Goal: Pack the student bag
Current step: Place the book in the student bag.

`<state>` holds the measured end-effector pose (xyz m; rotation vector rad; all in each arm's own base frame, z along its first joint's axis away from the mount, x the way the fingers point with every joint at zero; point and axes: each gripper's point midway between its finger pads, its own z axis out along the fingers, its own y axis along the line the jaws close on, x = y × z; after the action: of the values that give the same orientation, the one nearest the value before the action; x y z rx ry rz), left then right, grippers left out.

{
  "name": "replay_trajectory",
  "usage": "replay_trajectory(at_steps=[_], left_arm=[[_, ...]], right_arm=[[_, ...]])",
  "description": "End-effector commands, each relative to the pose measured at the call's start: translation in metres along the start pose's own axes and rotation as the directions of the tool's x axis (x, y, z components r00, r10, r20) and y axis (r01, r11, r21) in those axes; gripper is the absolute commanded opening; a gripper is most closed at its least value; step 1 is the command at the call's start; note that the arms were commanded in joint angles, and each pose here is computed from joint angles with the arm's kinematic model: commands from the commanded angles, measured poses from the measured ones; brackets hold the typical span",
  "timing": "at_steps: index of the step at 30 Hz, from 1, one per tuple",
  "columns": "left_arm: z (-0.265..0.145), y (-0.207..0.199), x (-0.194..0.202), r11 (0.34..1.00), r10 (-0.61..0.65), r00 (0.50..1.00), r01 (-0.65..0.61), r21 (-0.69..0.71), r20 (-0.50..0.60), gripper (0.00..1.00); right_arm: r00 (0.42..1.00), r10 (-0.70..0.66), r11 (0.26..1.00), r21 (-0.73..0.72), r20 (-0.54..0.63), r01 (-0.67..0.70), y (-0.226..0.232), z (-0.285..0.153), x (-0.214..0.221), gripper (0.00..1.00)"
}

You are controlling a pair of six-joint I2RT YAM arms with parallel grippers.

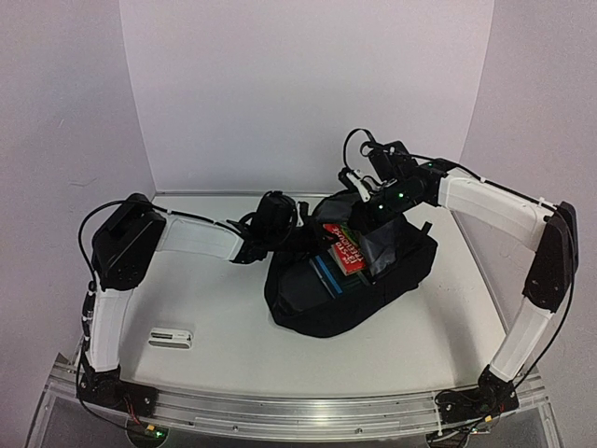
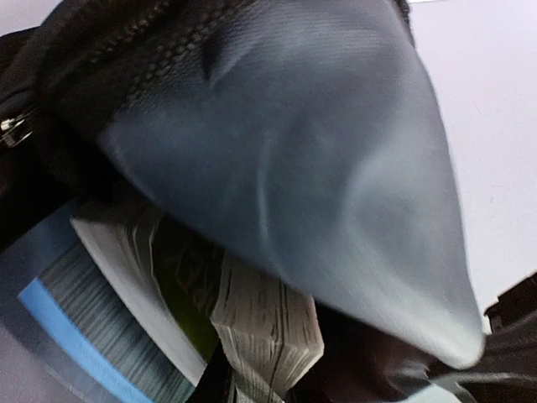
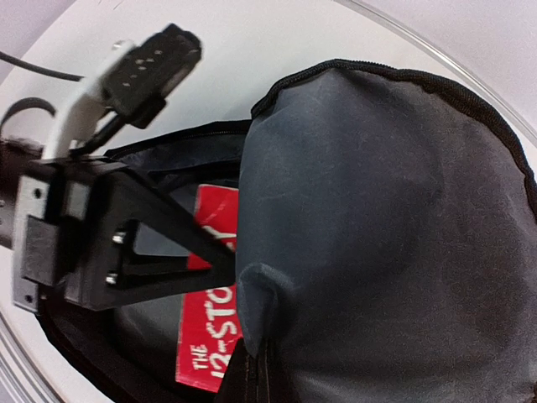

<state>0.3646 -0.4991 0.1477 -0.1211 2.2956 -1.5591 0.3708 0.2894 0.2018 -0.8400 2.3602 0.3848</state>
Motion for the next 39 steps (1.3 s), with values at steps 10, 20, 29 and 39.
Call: replay_trajectory(at_steps=[10, 20, 29, 39], left_arm=[[-0.031, -0.042, -0.01, 0.991, 0.116, 0.99, -0.11, -0.072, 0.084, 0.39], [-0.032, -0.02, 0.001, 0.986, 0.098, 0.994, -0.092, -0.139, 0.043, 0.31], [0.006, -0.029, -0.004, 0.991, 0.105, 0.995, -0.105, -0.088, -0.003, 0.21], [0.008, -0.058, -0.004, 0.979, 0.203, 0.979, -0.203, 0.002, -0.029, 0.22]], right_arm=[[0.989, -0.025, 0.998, -0.054, 0.147, 0.034, 0.018, -0.03, -0.037, 0.0], [0.988, -0.028, 0.998, -0.055, 0.149, 0.036, 0.018, -0.029, -0.04, 0.0], [0.99, -0.017, 0.998, -0.055, 0.137, 0.025, 0.018, -0.024, -0.037, 0.0], [0.994, -0.024, 0.999, -0.043, 0.106, 0.028, 0.015, -0.014, -0.027, 0.0]])
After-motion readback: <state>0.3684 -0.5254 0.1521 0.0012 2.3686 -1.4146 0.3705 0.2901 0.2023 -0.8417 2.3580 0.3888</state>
